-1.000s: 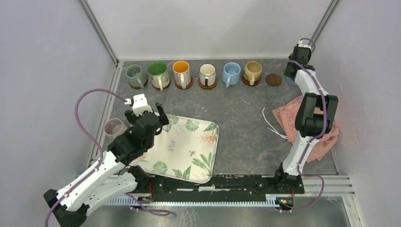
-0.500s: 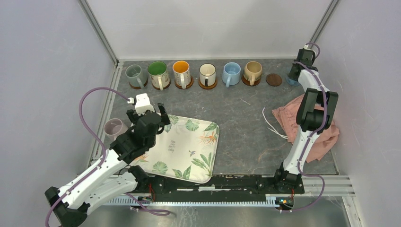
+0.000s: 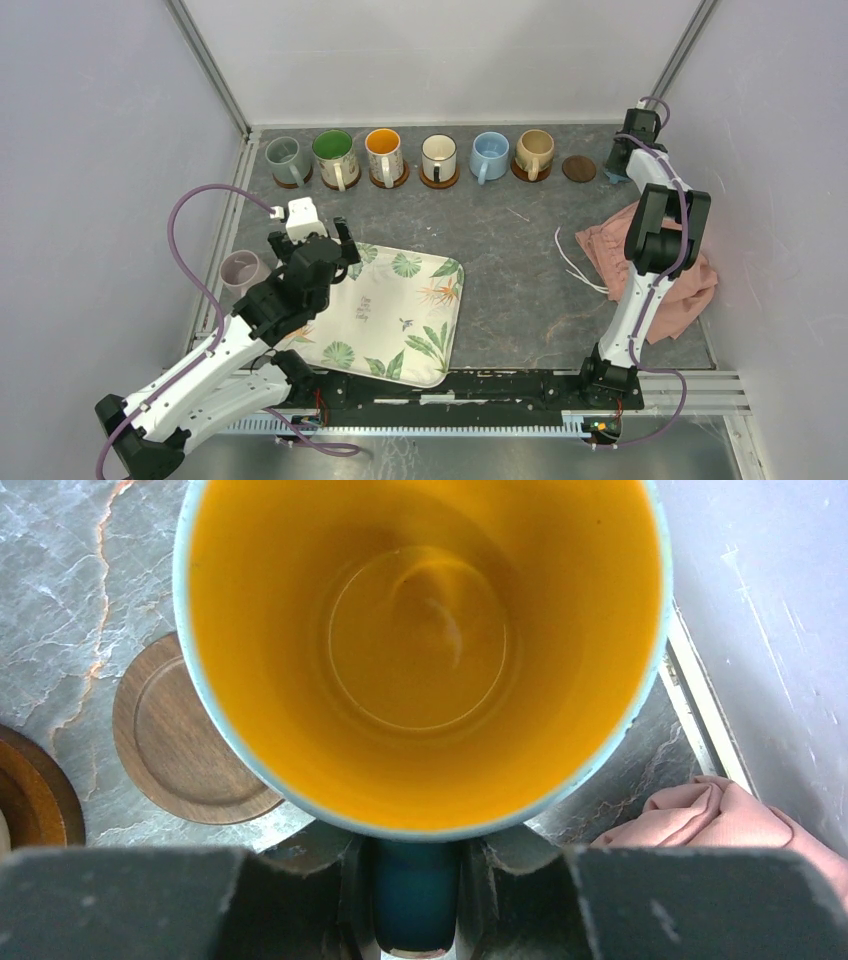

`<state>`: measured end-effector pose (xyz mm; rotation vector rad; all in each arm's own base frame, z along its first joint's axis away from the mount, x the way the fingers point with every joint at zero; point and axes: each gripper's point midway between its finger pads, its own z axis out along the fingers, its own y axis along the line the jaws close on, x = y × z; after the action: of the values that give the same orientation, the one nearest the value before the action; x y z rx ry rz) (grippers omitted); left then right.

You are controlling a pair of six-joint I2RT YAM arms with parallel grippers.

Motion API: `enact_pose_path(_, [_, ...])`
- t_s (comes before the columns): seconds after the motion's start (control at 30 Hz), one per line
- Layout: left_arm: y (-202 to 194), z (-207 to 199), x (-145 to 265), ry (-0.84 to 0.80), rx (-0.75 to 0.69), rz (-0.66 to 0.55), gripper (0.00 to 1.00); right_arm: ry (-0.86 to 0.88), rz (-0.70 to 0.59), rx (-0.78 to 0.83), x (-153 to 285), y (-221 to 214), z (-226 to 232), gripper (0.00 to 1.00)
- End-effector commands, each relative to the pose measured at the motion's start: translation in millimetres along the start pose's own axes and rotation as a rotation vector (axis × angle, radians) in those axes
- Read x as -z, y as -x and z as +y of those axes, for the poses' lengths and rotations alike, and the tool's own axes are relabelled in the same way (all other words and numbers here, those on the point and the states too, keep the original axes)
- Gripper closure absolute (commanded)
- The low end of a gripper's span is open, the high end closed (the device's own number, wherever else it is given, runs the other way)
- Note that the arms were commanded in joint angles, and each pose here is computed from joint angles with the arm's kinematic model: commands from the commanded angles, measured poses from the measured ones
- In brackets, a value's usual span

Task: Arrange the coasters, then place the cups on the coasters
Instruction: Place the cup on the coaster.

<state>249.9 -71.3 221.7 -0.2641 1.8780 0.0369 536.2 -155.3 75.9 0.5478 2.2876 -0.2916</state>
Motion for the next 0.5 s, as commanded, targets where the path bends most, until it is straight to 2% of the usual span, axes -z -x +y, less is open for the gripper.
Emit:
enact_pose_path(0.0, [7.4,-3.4,-1.2,-0.007,-0.004,-0.027,0.0,0.007,-0.215,-0.041,12.1,73.2,0.7,1.0])
enact_pose_path(0.47, [5.8,-3.8,-2.5,-0.002,-0.011,-0.022,0.0,0.002,-0.233,-0.046,10.5,82.0,0.7,1.0])
